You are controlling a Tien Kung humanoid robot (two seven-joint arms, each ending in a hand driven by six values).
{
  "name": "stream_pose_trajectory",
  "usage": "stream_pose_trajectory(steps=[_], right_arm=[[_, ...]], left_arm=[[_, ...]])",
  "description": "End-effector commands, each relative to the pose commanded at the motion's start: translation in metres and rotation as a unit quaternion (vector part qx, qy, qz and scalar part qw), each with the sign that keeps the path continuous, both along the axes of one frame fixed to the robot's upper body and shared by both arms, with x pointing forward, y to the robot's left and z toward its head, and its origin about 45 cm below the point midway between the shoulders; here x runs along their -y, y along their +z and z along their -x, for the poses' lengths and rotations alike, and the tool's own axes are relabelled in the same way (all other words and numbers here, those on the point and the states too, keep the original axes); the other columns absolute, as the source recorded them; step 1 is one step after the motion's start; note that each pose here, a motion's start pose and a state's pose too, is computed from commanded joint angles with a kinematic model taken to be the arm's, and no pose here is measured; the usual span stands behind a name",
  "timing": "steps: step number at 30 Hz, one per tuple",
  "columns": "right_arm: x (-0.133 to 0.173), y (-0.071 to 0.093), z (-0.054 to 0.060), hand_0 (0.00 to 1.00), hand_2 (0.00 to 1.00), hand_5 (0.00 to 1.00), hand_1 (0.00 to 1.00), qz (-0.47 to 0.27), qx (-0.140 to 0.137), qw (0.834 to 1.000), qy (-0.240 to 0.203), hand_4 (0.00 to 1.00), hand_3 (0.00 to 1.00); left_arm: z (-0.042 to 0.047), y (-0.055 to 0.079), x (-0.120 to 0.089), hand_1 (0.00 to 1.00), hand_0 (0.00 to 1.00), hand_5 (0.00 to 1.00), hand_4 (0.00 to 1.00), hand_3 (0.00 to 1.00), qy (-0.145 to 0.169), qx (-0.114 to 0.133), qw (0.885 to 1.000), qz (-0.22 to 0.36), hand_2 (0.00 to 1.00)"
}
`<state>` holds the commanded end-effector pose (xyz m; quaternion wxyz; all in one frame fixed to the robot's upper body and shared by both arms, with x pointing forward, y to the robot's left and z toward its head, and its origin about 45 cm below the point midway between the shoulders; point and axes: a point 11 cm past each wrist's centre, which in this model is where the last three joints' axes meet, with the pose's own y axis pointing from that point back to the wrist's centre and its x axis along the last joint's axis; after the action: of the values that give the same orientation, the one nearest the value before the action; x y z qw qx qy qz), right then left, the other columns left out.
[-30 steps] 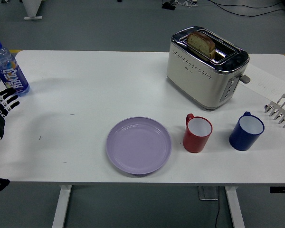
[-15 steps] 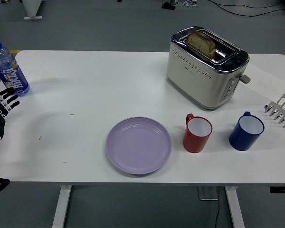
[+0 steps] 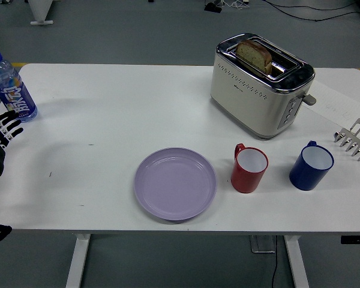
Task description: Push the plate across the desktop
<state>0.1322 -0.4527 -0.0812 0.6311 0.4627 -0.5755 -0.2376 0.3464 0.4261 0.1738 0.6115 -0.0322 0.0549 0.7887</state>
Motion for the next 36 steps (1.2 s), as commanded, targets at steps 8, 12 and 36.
stream_pose_trajectory(steps=[8, 12, 36], right_arm=[[0.0, 0.0002, -0.0006, 0.638, 0.669, 0.124, 0.605, 0.0, 0.0, 1.0, 0.0, 0.182, 0.61], [0.0001, 0.0003, -0.0007, 0.638, 0.668, 0.125, 0.605, 0.0, 0.0, 1.0, 0.001, 0.181, 0.61], [0.0003, -0.0008, 0.0032, 0.637, 0.668, 0.121, 0.604, 0.001, -0.004, 1.0, -0.001, 0.182, 0.61]], left_arm=[[0.0003, 0.0, -0.0008, 0.772, 0.745, 0.998, 0.641, 0.66, 0.001, 0.0, 1.0, 0.0, 0.753], [0.0007, -0.0008, -0.0013, 0.771, 0.745, 0.998, 0.643, 0.659, 0.003, 0.0, 1.0, 0.002, 0.753], [0.0025, -0.0047, -0.0008, 0.771, 0.746, 0.998, 0.646, 0.662, 0.004, -0.004, 1.0, 0.003, 0.753]])
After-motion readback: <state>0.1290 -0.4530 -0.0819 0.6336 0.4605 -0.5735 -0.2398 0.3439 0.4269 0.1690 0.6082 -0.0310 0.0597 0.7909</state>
